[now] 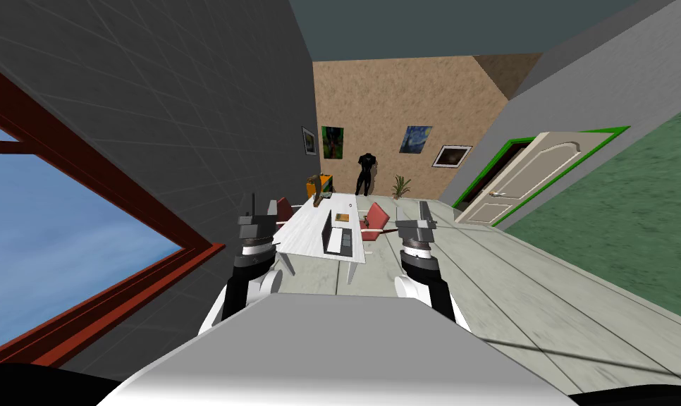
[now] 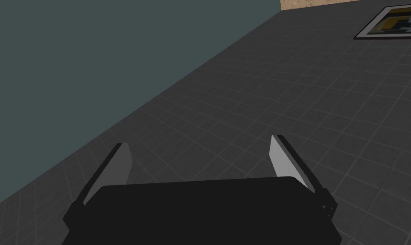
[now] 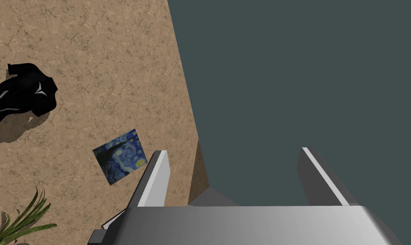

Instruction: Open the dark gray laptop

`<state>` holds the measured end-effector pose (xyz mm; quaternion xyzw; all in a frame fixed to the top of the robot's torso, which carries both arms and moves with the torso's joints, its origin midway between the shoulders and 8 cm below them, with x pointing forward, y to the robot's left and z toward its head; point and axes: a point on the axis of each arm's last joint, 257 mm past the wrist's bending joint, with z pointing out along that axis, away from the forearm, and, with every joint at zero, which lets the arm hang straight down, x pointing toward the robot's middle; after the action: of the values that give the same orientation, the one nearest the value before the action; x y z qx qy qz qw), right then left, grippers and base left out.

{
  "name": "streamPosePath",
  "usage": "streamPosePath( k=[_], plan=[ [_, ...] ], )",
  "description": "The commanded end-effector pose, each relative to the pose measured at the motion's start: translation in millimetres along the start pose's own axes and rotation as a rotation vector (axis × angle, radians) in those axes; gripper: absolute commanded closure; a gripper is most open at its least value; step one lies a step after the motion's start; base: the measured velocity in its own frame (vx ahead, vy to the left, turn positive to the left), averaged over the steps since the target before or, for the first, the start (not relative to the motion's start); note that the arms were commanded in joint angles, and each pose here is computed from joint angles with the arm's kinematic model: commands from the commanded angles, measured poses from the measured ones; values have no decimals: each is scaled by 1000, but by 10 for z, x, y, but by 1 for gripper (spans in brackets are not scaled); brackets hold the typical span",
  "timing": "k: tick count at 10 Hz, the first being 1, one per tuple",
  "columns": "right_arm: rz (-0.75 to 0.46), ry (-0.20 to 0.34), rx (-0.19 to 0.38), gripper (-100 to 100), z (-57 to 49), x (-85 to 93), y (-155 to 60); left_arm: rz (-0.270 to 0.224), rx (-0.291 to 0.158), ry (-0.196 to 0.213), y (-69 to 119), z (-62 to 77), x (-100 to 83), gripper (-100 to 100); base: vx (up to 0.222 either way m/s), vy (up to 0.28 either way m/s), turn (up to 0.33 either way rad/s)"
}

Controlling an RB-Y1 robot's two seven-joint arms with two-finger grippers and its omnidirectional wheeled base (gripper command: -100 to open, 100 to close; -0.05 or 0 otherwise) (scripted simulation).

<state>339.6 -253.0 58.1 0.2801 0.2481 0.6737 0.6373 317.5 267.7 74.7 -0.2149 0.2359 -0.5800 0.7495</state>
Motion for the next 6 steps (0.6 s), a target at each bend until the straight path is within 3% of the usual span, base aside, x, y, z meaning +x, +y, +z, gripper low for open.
streamPosePath(
  k=[1, 6],
  plan=[
    [0, 0, 0, 0, 0, 0, 0, 0, 0, 0, 0, 0, 0, 0, 0, 0, 0],
    [0, 0, 0, 0, 0, 0, 1, 0, 0, 0, -1, 0, 0, 0, 0, 0, 0]
  ],
)
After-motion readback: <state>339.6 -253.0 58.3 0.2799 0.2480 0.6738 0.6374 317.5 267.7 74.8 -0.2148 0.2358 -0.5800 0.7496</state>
